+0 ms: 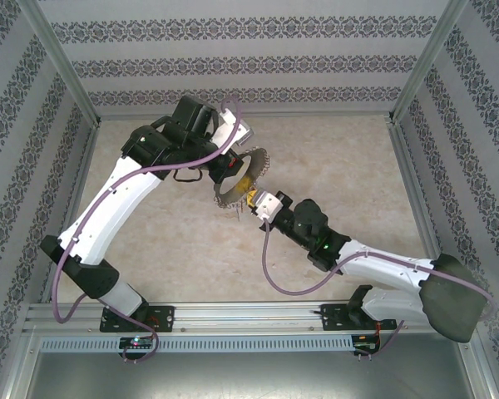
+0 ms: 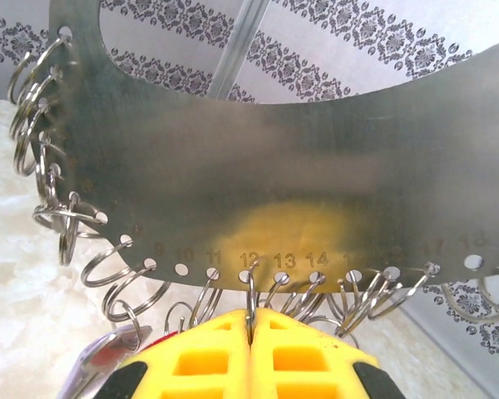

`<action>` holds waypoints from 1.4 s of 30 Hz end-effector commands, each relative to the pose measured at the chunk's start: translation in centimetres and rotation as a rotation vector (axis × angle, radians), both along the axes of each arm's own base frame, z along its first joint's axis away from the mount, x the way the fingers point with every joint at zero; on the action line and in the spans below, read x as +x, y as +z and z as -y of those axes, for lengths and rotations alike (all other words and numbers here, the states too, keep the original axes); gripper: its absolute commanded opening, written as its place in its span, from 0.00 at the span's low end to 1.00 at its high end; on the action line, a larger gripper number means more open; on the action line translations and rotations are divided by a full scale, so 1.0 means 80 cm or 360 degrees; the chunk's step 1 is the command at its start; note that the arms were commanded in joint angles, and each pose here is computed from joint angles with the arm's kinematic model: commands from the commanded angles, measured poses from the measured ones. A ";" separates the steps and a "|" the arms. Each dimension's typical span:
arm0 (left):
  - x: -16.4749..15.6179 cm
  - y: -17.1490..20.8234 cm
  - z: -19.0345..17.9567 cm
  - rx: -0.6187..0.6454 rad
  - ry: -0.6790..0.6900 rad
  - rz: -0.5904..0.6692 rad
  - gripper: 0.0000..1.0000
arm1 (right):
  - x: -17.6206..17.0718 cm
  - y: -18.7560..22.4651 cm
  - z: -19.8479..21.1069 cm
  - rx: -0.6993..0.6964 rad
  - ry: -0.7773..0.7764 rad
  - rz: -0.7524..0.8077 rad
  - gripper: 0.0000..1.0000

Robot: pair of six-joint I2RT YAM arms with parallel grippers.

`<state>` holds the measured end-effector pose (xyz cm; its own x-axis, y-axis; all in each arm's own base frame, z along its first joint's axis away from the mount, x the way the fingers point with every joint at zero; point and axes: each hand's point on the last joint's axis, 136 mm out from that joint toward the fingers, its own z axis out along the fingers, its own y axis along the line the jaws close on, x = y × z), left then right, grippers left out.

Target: Put the keys on the keyring

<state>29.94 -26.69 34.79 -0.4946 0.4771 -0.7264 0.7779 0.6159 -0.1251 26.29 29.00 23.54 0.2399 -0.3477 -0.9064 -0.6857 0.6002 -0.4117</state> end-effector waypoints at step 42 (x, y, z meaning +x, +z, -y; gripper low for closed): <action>0.050 -0.269 -0.025 -0.0594 0.0875 -0.0777 0.50 | 0.002 -0.088 0.084 -0.0630 0.0205 -0.1190 0.00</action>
